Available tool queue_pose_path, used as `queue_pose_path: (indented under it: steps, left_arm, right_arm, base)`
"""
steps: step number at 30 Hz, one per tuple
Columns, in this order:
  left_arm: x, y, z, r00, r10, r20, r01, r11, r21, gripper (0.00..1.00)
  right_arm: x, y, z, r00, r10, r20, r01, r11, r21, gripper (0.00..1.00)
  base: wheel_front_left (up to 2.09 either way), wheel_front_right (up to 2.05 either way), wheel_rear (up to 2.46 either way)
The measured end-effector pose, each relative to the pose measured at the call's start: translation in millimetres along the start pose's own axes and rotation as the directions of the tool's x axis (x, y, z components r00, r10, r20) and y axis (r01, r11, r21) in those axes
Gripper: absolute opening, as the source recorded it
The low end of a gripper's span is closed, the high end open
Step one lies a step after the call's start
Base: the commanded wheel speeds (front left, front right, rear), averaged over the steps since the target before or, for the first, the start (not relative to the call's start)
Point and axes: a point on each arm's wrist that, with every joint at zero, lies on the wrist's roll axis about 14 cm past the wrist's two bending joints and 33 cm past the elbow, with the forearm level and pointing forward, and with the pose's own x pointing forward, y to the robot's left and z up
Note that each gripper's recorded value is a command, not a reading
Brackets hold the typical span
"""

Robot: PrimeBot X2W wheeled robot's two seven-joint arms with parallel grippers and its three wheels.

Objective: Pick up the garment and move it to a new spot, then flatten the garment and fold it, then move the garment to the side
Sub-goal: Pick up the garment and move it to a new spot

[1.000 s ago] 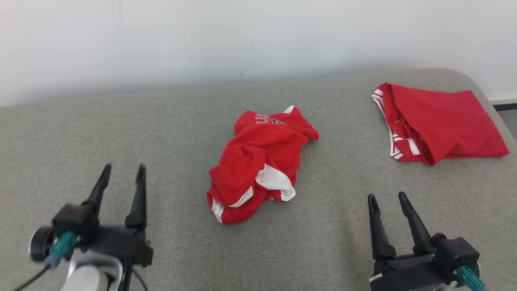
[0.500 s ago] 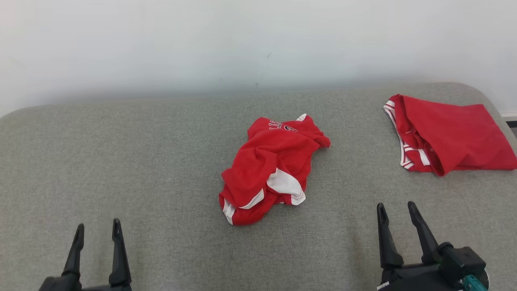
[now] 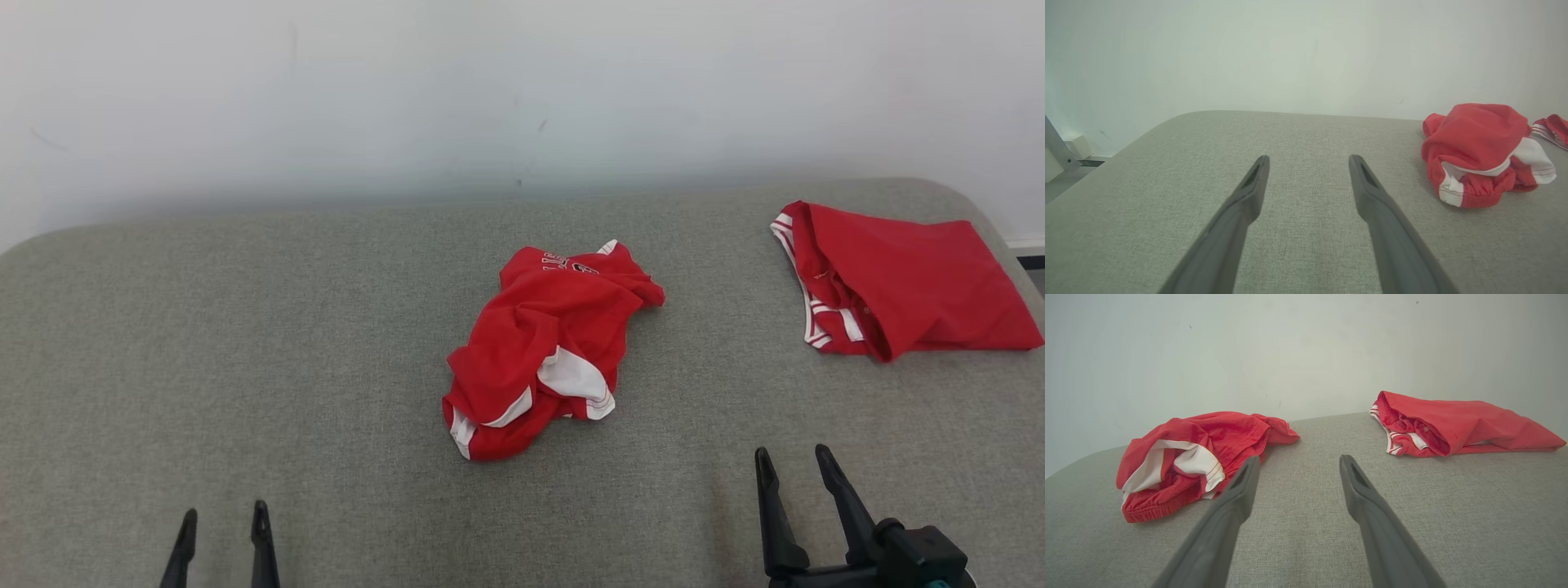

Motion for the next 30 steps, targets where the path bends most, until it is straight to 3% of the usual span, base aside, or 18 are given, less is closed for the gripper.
queue_pose_path:
  steps: [30]
  left_arm:
    - [-7.8,-5.4,-10.8,0.999,-0.021,-0.034,0.021,1.0,0.0,1.0]
  right_arm:
    - [-4.0,6.3,-7.3,1.0,0.018,-0.023,-0.017,1.0,0.002,1.0]
  base:
    - [0.0,0.0,0.0]
